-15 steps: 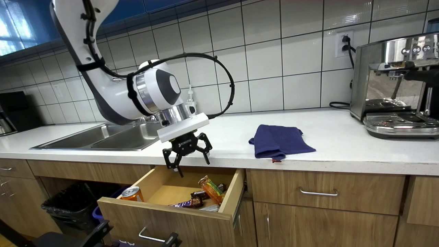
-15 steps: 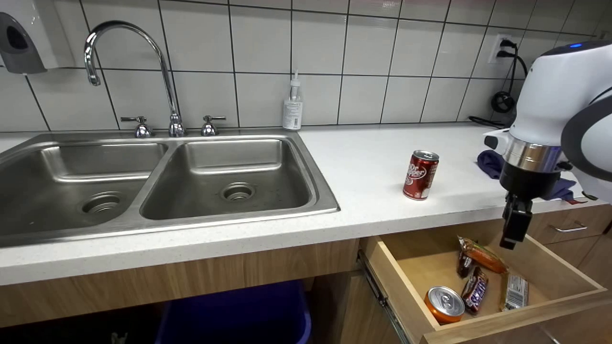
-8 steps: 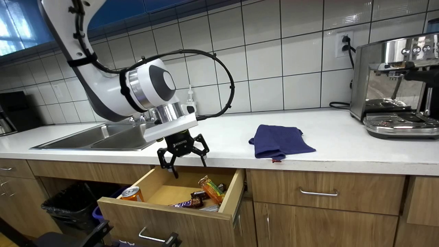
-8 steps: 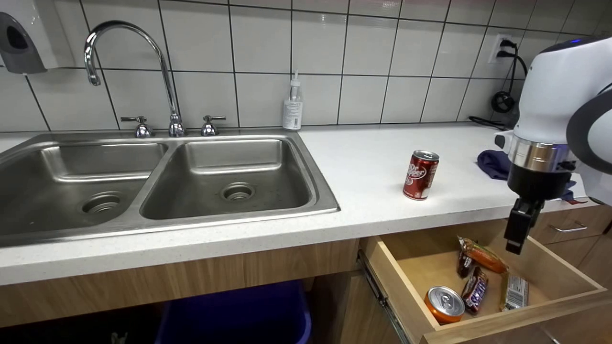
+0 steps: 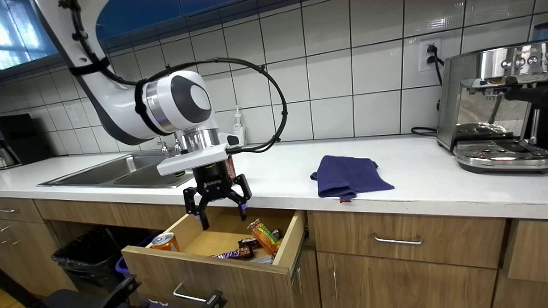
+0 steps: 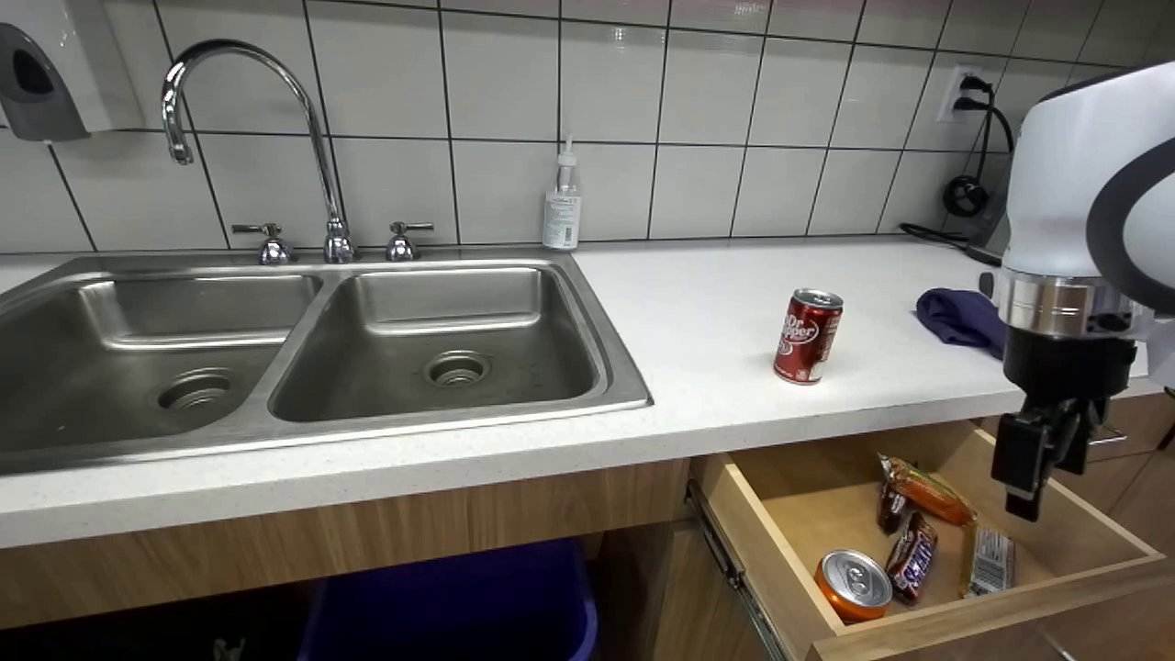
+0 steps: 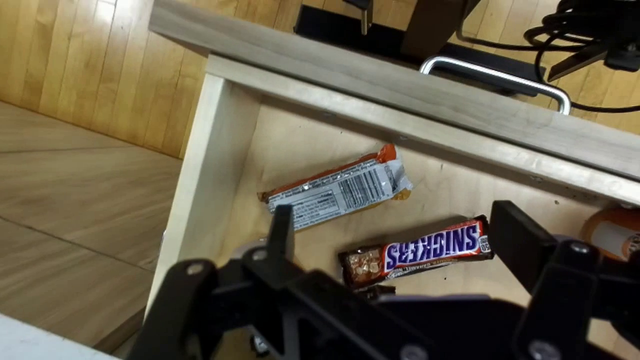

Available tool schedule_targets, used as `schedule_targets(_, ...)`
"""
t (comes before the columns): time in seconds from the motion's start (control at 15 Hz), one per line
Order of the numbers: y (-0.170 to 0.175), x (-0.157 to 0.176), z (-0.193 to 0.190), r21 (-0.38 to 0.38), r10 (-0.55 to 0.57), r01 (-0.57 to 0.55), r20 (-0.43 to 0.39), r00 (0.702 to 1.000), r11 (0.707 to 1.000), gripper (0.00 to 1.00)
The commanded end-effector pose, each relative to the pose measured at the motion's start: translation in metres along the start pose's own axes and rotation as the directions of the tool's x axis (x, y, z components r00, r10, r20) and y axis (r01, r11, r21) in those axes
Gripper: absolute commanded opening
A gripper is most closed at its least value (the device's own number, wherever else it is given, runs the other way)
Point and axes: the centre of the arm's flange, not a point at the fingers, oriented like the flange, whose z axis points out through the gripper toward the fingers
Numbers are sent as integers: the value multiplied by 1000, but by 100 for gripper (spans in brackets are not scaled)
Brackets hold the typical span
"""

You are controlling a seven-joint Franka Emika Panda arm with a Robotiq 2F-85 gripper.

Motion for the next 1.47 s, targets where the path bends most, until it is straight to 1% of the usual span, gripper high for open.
schedule_targets(0.0, -15, -12, -11, 21, 84, -85, 37, 996, 996, 100)
schedule_targets(0.53, -30, -17, -3, 68, 213, -218, 64, 975, 974, 100)
schedule_targets(0.8, -34, -23, 2, 78, 258, -265, 86, 962, 961, 100)
schedule_targets(1.07, -37, -31, 8, 77, 281, -289, 107, 954, 954, 100)
schedule_targets(1.4, -42, -45, 19, 74, 277, -289, 138, 951, 954, 100)
